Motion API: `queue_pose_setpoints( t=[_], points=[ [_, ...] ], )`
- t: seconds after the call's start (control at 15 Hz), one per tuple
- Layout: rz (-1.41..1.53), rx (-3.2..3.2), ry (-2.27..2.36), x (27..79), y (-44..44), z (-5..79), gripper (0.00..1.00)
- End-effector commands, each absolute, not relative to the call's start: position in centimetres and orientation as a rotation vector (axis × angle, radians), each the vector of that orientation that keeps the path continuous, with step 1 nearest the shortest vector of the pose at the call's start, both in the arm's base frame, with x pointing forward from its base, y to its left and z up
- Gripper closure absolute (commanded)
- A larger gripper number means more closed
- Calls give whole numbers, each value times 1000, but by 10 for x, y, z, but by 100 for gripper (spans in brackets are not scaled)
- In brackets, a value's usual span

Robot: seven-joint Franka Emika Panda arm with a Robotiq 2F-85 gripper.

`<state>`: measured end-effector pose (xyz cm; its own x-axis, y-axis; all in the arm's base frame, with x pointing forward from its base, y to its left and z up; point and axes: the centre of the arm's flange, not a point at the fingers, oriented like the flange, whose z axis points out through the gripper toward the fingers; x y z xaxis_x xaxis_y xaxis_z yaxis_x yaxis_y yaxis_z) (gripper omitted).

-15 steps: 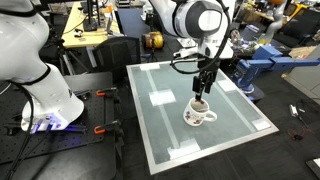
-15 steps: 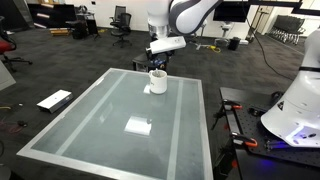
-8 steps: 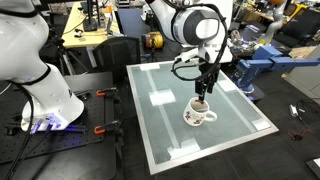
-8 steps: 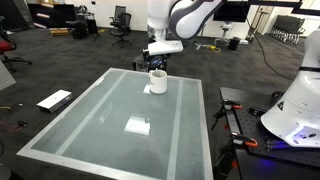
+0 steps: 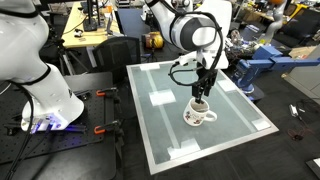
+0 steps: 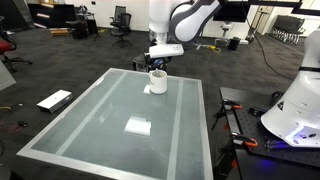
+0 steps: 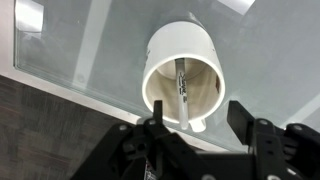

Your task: Take the pen from the cup and put it on the table

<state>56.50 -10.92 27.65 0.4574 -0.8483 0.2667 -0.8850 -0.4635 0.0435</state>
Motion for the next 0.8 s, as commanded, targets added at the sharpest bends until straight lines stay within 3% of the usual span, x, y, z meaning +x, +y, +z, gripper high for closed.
queue_pose_setpoints(
  t=[0.0,0.73],
  points=[
    [309,2549,-1532,556,-113,274,36],
    [251,2533,-1559,552,-124,257,41]
  ],
)
